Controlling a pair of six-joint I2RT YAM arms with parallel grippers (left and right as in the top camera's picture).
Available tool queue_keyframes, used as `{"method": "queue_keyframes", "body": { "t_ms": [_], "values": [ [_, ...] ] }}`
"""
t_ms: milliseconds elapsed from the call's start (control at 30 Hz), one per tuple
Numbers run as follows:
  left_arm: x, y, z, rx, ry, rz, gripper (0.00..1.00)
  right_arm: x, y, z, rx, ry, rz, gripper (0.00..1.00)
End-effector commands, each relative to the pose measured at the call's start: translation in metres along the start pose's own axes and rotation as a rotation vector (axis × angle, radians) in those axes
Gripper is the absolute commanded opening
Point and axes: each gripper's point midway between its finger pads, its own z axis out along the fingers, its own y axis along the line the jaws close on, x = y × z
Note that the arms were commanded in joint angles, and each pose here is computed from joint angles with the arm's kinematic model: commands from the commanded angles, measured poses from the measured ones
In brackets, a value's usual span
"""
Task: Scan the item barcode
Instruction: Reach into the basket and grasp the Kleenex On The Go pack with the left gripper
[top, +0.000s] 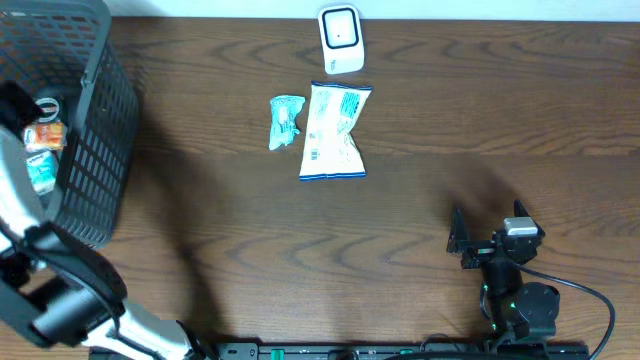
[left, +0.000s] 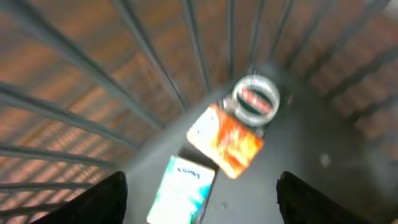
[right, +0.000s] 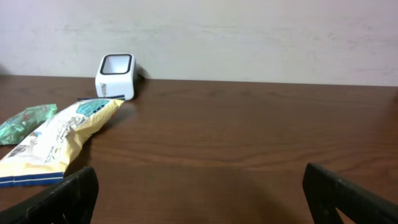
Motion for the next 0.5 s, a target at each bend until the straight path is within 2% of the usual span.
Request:
{"method": "queue_keyframes", "body": {
  "t_ms": [0, 67, 233, 467],
  "values": [
    [0.036, 0.006, 0.039, -0.072, 0.127, 0.08, 0.78, 0.001, 0.002, 0.0, -0.009, 0.0, -0.008, 0.99],
    [0.052, 0.015, 0.054, -0.131, 0.179, 0.104, 0.8, 0.001, 0.002, 0.0, -0.009, 0.0, -0.008, 0.99],
    [0.097, 0.012, 0.091, -0.136, 0.31, 0.173, 0.8, 0.001, 0.002, 0.0, -0.009, 0.0, -0.008, 0.99],
    [0.129, 0.013, 0.111, -0.135, 0.4, 0.227, 0.79, 0.001, 0.002, 0.0, -0.009, 0.0, -0.008, 0.99]
  ]
}}
